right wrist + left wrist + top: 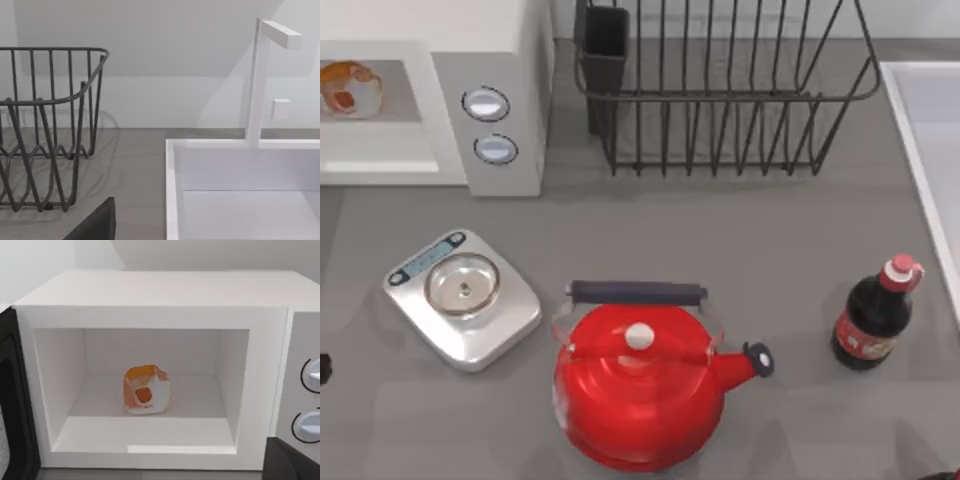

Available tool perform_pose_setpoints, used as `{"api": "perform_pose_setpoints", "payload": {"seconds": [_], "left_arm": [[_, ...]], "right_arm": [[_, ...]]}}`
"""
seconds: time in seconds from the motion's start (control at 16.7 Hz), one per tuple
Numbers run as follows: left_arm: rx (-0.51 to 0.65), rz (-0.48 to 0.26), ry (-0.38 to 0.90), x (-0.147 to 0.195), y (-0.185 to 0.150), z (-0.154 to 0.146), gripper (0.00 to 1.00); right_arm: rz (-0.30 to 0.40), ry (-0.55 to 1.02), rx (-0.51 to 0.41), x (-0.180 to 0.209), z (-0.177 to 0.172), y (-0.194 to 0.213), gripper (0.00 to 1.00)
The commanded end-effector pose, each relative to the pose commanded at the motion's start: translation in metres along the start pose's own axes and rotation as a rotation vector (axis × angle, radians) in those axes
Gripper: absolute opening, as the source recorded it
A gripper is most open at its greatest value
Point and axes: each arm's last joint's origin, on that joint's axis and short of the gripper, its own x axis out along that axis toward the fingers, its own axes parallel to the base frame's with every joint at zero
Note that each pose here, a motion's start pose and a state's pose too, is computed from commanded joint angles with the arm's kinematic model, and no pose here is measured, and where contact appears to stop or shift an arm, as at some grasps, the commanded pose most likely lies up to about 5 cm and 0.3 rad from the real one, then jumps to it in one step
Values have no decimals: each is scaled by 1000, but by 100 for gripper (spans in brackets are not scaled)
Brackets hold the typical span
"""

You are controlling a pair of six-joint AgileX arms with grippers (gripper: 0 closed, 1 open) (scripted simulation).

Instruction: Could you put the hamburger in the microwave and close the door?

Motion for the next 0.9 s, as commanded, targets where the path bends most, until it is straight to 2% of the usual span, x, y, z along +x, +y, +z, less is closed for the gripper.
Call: {"api": "perform_pose_setpoints", "payload": {"seconds": [0.9], "left_arm": [[0,-1,-2,-11,9,18,0]], "right_arm": [[0,0,0,0,0,0,100]]}}
